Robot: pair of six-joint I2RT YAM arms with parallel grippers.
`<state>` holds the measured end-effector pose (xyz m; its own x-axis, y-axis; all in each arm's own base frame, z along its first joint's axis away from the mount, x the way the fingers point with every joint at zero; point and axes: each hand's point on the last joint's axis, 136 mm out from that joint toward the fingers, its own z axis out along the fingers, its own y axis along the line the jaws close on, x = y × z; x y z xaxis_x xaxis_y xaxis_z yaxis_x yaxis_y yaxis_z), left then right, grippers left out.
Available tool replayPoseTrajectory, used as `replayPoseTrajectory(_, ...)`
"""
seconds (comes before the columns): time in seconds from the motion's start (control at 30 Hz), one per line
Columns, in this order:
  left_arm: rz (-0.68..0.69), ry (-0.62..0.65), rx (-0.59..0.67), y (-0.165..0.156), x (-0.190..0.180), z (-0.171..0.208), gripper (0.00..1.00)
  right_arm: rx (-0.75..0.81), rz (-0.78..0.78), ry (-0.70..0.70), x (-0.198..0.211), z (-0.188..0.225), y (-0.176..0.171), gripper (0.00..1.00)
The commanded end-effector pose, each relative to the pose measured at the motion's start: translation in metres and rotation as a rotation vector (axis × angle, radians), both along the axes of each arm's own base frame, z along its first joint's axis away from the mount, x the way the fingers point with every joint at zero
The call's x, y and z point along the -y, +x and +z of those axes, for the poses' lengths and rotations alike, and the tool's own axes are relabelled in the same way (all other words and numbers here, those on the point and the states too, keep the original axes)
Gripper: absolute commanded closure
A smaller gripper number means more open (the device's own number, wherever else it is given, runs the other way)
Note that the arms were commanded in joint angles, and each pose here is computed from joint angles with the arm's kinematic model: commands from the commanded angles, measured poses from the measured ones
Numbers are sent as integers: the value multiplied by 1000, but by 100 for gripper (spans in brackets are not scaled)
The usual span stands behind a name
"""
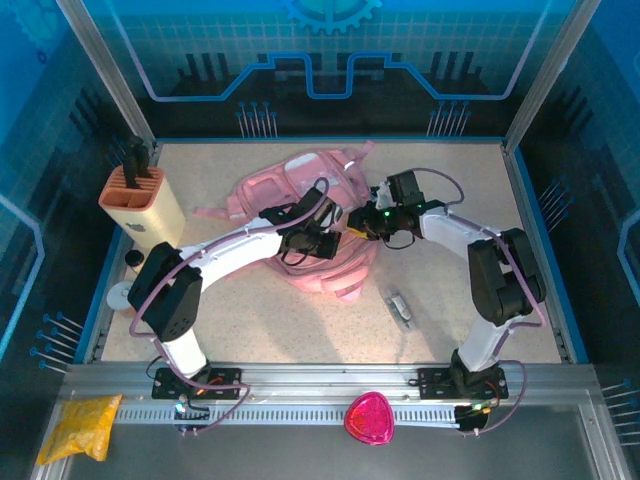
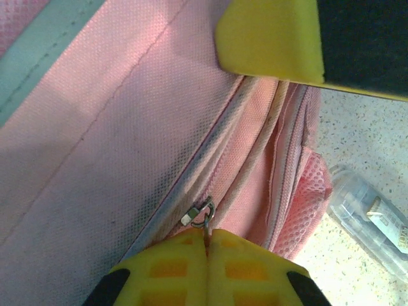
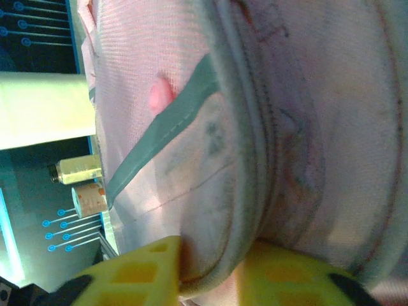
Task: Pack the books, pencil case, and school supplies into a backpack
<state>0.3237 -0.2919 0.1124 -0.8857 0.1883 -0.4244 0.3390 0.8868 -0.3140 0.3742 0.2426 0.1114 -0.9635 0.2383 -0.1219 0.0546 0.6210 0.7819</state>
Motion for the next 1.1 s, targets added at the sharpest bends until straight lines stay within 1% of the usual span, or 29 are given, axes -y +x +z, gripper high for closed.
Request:
replayPoseTrajectory(0.0,-58,-16,-34,-11,7,6,100,68,-1,-13,-2,7,17,87)
replayPoseTrajectory(0.1,-41,66,-44,-15,-10,-1,100,87,-16,-53,7,10,27,98)
replayPoseTrajectory(0.13,-42,88,-50,-18,-15,-3,100,94,-24,-64,11,11,30,100)
replayPoseTrajectory(0.3,-16,185,-60,-29,-44,-11,100,125,-81,-98,33,18,47,100)
replayPoseTrajectory(0.6,51,280,-95,-38,-99,-23,100,163,-121,-150,58,27,66,100)
replayPoseTrajectory(0.7,93,304,-92,-32,-119,-27,100,166,-117,-153,60,29,69,100)
replayPoseTrajectory(0.87,171,268,-56,-11,-141,-28,100,165,-102,-157,59,26,69,100)
replayPoseTrajectory(0.97,211,203,-27,9,-141,-25,100,156,-60,-145,46,22,62,100)
replayPoseTrajectory(1.07,257,198,-19,25,-143,-24,100,162,-38,-141,35,22,56,100)
